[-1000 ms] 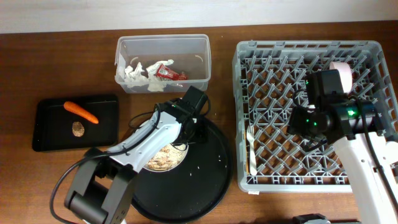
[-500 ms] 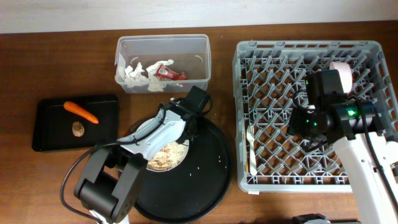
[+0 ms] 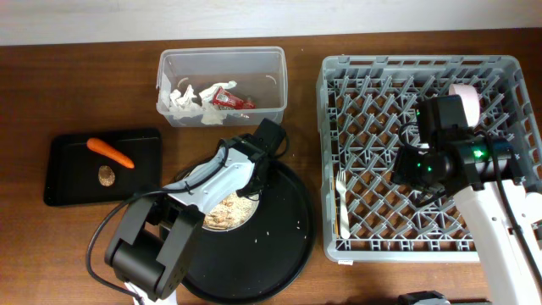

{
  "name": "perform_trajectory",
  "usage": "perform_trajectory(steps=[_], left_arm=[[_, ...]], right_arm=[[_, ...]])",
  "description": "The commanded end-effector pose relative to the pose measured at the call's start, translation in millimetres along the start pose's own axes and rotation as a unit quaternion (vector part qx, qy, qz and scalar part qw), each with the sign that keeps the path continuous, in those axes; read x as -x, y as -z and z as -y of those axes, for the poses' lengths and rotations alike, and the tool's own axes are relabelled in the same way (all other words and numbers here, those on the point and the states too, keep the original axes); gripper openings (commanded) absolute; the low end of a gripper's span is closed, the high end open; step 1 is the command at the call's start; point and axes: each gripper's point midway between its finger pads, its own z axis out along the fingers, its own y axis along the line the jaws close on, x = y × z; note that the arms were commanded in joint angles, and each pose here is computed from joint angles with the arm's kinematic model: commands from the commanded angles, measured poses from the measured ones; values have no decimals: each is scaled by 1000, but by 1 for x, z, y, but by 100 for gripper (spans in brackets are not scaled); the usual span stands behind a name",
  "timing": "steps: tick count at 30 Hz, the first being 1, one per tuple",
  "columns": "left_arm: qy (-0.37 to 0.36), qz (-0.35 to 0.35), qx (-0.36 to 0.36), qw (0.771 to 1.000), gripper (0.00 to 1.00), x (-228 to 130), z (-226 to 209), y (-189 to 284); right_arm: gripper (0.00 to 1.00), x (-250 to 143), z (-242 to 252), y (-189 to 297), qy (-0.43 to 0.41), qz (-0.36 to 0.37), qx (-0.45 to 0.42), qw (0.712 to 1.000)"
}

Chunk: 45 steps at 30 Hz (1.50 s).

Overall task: Sort waste into correct bins and load items into the dishwasher rack
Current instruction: 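Tip the white bowl's rice and shells onto the small black tray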

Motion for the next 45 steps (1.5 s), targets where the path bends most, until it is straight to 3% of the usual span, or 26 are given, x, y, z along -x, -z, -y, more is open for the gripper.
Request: perform_trajectory(steps=[1, 2, 3, 8, 15, 24, 32, 36, 41, 45], left_arm=[[-12, -38, 28, 999, 28, -16, -13, -20], [-12, -40, 38, 998, 17, -18, -17, -20], [-12, -42, 40, 998, 13, -19, -19, -20], [-13, -59, 78, 995, 1, -28, -36, -17], [-34, -66, 131, 989, 1, -33, -58, -9], [-88, -48, 235, 967, 1, -12, -83, 39], [-154, -40, 223, 962, 0, 11, -62, 78], [-174, -19, 189, 966, 1, 55, -59, 110], [-144, 3, 165, 976, 1, 105, -90, 113], [-136, 29, 87, 987, 1, 141, -92, 107]], right_arm=[[64, 0, 0, 0, -1, -2, 3, 1000], [64, 0, 0, 0, -1, -3, 3, 1000], [64, 0, 0, 0, -1, -3, 3, 1000], [64, 0, 0, 0, -1, -4, 2, 1000], [64, -3, 1, 0, 0, -9, 0, 1000], [64, -3, 1, 0, 0, -9, 0, 1000], [64, -5, 2, 0, 1, -13, -2, 1000], [64, -7, 3, 0, 1, -17, -4, 1000], [64, -7, 3, 0, 1, -18, -4, 1000], [64, -8, 3, 0, 1, -19, -4, 1000]])
